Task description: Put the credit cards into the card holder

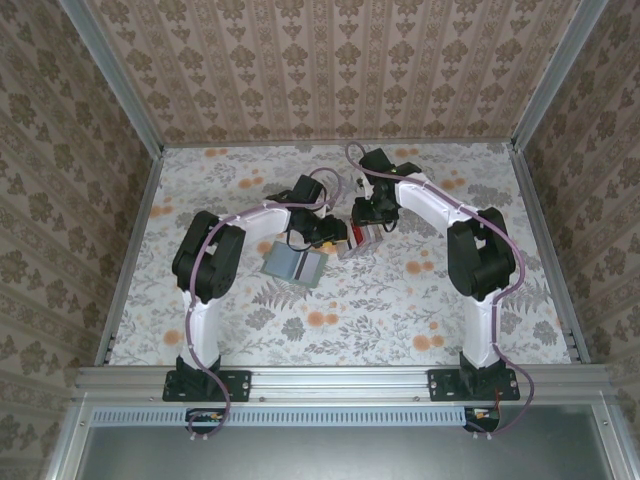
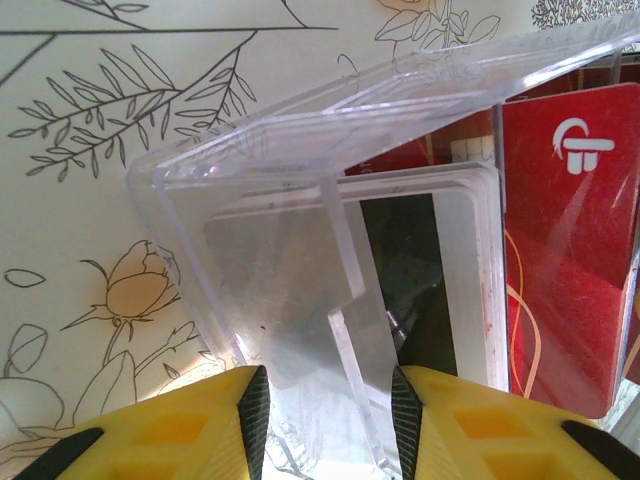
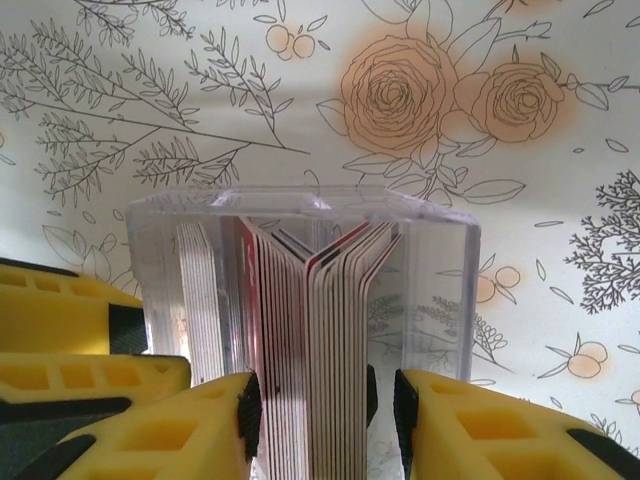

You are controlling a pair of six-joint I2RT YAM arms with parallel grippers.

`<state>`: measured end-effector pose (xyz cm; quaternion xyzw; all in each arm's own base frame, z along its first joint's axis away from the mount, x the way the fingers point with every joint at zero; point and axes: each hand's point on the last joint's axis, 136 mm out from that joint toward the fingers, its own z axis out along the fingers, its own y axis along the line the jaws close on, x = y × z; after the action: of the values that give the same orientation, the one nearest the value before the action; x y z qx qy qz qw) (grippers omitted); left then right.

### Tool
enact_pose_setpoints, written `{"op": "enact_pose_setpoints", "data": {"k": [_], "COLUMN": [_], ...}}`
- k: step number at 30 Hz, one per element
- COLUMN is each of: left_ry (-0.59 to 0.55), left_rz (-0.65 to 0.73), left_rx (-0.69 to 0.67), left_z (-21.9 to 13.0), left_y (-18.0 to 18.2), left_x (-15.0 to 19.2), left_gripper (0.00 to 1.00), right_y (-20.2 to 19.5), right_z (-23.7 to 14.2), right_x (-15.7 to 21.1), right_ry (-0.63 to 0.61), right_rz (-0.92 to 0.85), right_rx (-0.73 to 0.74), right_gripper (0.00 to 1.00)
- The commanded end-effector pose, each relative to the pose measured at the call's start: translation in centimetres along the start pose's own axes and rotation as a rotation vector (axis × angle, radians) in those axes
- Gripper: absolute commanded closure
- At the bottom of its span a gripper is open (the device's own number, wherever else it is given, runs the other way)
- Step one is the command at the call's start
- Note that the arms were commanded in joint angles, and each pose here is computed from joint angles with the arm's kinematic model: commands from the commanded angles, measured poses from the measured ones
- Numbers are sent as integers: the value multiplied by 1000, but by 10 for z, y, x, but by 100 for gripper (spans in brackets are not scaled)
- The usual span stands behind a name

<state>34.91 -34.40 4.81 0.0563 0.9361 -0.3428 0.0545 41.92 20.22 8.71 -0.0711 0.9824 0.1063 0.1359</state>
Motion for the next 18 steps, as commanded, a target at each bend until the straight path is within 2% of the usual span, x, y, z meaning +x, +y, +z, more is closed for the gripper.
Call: {"op": "enact_pose_setpoints", "data": {"k": [1,18], "left_ry": [17,16], "left_rz": [-17,-21], "left_rx": [-11,-11], "left_z": [1,3], "left_y": [2,3], "left_x": [8,8], "left_gripper": [60,60], "right_y": [9,18], "right_z": [-25,-30], "right_x": [-4,-5], "right_ry": [-32,-40], "right_rz": [-17,-12], "right_rx": [-23,-69], "right_gripper": [57,58]}}
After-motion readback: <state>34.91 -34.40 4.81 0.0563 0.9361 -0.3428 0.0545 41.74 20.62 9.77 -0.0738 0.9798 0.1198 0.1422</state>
